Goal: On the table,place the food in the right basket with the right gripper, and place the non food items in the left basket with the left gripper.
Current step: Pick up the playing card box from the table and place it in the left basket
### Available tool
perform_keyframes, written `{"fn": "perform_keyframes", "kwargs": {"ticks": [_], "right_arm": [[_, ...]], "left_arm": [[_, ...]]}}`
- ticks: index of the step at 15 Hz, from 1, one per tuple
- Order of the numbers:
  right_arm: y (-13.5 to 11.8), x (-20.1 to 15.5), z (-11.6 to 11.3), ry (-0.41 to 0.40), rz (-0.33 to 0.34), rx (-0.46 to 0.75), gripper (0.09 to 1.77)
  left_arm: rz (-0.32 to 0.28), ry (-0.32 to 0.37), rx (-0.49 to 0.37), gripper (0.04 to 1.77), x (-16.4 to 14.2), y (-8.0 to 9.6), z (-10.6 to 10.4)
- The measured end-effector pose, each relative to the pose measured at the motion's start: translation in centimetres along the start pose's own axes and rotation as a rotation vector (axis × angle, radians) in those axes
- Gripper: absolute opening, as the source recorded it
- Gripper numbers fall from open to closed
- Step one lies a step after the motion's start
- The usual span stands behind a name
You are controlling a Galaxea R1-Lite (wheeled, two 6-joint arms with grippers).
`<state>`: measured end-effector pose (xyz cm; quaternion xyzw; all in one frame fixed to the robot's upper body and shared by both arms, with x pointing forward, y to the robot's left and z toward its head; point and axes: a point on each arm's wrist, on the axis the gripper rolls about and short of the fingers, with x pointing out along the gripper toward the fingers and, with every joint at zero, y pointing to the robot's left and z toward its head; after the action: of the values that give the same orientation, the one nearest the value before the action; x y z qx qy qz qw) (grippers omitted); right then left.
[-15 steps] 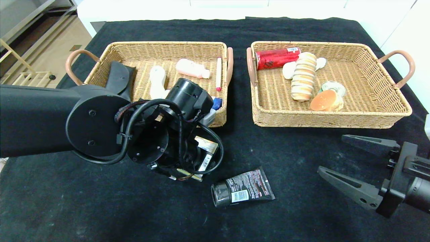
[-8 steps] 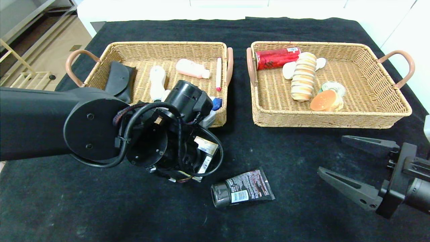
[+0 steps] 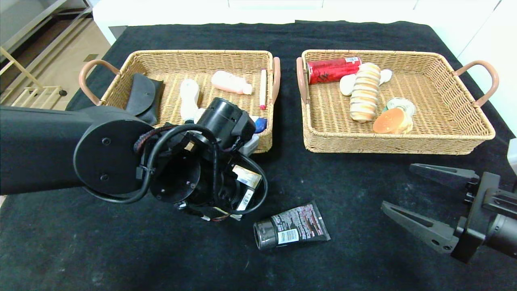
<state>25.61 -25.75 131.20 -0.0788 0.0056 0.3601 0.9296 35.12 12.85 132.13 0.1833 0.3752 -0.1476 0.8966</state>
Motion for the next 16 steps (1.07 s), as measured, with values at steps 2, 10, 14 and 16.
{"fn": "perform_keyframes", "kwargs": {"ticks": [2, 10, 14, 16], "right_arm": [[0.0, 0.0, 0.0, -0.001, -0.001, 0.000, 1.71], [0.0, 0.1, 0.0, 0.003, -0.002, 0.001, 1.71], [0.0, 0.1, 0.0, 0.001, -0.002, 0.000, 1.71], [0.0, 0.0, 0.0, 0.000, -0.002, 0.000, 1.71]], "left_arm": [[0.003, 0.002, 0.007, 1.03, -0.5, 0.0, -0.1], [0.001, -0.073, -0.023, 1.03, -4.3, 1.5, -1.0], [0.008, -0.123, -0.062, 1.03, -6.2, 3.0, -1.1], [0.014, -0.147, -0.079, 1.03, -6.8, 3.6, -0.9]]}}
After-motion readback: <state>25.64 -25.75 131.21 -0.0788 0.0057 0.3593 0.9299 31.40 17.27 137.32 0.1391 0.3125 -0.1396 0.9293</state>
